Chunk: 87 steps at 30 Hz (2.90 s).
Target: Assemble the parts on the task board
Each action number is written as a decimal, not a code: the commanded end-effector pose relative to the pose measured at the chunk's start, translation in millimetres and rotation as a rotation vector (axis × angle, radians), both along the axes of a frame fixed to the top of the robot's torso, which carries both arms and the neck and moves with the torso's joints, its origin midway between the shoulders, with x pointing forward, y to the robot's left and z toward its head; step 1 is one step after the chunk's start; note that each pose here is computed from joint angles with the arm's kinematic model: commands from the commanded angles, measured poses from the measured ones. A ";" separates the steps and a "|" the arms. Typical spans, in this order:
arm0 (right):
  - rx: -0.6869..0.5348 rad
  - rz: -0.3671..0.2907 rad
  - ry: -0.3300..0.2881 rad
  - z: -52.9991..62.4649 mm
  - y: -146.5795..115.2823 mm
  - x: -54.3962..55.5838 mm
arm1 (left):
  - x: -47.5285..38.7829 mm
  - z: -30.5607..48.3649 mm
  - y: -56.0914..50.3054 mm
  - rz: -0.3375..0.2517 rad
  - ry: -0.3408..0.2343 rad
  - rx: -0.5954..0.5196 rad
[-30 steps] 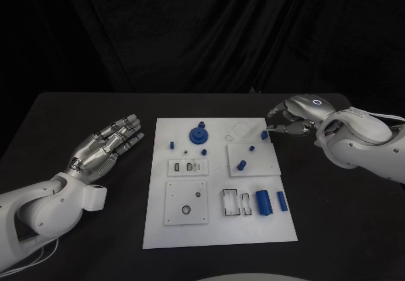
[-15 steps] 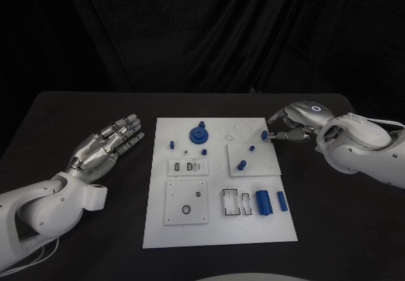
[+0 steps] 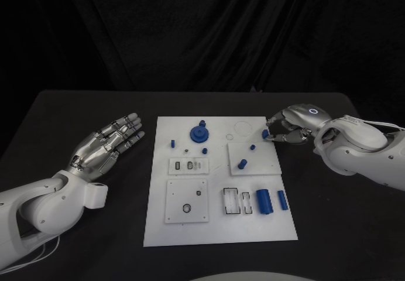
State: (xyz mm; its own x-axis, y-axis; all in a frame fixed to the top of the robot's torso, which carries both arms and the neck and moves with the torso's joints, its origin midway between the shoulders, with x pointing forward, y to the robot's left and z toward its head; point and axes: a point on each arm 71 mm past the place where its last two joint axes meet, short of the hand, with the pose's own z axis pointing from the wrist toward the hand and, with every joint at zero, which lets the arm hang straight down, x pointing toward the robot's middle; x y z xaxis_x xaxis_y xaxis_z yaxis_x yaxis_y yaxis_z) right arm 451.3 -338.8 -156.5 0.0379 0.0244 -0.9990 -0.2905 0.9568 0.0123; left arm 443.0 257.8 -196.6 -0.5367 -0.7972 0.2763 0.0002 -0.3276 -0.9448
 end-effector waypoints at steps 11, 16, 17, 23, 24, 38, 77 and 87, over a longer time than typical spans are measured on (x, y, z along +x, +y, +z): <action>-0.014 0.011 0.019 -4.6 5.2 3.0 | -0.3 0.2 -1.8 -0.015 0.002 -0.011; -0.015 0.015 0.025 -6.5 7.1 3.4 | -0.4 0.2 -1.8 -0.016 0.004 -0.011; -0.015 0.016 0.026 -6.9 7.4 3.5 | -0.4 0.1 -1.8 -0.016 0.004 -0.010; -0.015 0.020 0.027 -8.0 8.3 4.1 | -0.4 0.1 -1.8 -0.017 0.005 -0.010; -0.015 0.020 0.026 -8.1 8.4 4.2 | -0.4 0.0 -1.9 -0.017 0.005 -0.010; 0.005 0.030 -0.012 -6.0 11.2 5.2 | 0.1 -0.4 -2.0 -0.019 0.008 -0.008; 0.271 0.458 -0.107 23.2 164.7 -25.9 | 1.2 -1.4 -5.4 -0.025 0.013 -0.005; 0.235 0.456 0.003 -1.7 180.6 -22.5 | 1.6 -1.6 -10.0 -0.035 0.013 -0.008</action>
State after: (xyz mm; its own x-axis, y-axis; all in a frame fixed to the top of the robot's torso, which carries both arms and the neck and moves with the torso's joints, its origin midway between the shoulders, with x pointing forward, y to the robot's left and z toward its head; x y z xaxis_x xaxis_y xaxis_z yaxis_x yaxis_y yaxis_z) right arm 428.8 -158.6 -152.2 0.0122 0.2918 -0.9564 -0.6876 0.6969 0.2039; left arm 445.4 249.6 -199.1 -0.5512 -0.7856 0.2811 -0.0246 -0.3215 -0.9466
